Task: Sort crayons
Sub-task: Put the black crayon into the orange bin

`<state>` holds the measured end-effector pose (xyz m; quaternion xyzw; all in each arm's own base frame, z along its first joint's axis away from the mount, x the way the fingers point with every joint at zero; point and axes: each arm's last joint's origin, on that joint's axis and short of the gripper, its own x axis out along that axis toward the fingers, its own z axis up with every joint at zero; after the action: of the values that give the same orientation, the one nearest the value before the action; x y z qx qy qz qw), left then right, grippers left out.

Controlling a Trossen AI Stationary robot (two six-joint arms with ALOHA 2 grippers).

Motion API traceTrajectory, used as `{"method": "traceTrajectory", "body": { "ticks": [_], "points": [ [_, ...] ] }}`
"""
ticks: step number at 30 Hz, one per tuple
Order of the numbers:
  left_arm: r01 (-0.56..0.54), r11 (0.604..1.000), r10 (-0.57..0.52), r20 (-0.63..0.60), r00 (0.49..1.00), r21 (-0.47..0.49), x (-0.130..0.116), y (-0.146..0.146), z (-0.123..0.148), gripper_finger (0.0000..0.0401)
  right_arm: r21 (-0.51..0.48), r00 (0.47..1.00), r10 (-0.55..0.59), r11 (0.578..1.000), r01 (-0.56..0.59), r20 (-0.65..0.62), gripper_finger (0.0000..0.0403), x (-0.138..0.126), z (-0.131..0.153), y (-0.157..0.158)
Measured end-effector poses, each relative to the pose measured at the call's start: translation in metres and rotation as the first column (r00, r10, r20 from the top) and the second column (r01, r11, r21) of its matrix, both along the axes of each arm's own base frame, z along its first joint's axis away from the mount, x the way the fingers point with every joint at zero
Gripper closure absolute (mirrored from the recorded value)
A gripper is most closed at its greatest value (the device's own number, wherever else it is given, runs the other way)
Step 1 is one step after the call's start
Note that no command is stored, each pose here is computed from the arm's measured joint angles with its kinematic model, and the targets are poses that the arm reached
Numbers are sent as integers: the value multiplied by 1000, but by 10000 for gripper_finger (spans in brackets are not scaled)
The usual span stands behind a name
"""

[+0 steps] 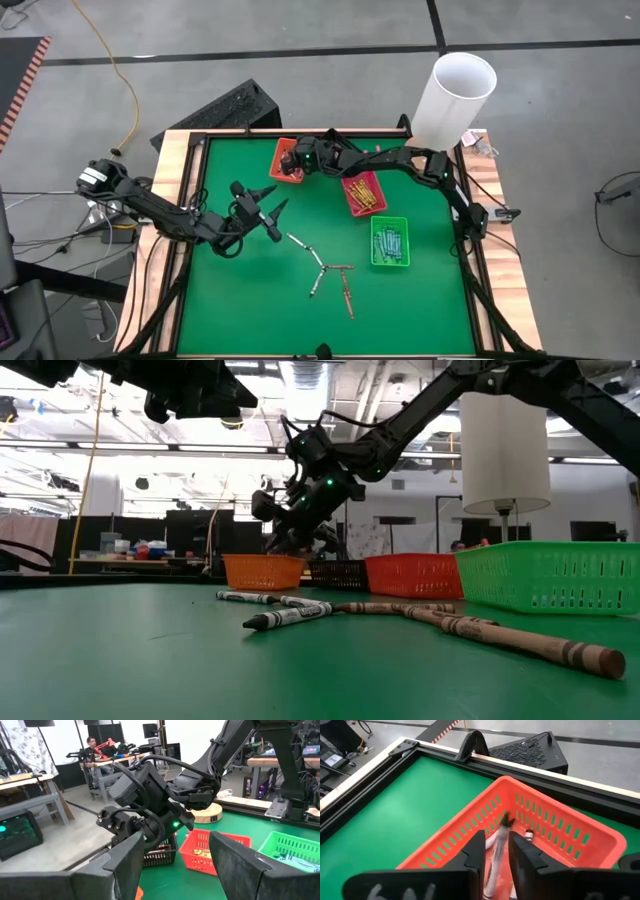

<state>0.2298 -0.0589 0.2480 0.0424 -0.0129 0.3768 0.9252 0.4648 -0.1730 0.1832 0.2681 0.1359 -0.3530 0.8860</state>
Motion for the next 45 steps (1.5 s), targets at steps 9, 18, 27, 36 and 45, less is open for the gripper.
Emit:
{"method": "traceTrajectory", "body": {
  "ticks": [9, 18, 27, 36, 45],
  "points": [
    [102, 994, -100, 67, 993, -25, -5, -2, 9, 186, -73, 997, 69, 995, -72, -43, 301, -8, 28, 4],
    [237, 970, -216, 252, 943, -55, -43, -2, 50, 186, -243, 989, 131, 959, -144, -68, 301, -59, 138, 22],
    [316, 942, -268, 308, 913, -117, -60, 0, 58, 186, -383, 962, 246, 883, -271, -114, 301, -155, 245, 84],
    [487, 866, -433, 323, 842, -108, -53, -2, 54, 186, -435, 875, 477, 773, -462, -81, 301, -242, 294, 170],
    [608, 768, -533, 325, 781, -201, -48, -1, 45, 186, -487, 749, 658, 630, -605, -80, 301, -300, 308, 224]
  ]
}}
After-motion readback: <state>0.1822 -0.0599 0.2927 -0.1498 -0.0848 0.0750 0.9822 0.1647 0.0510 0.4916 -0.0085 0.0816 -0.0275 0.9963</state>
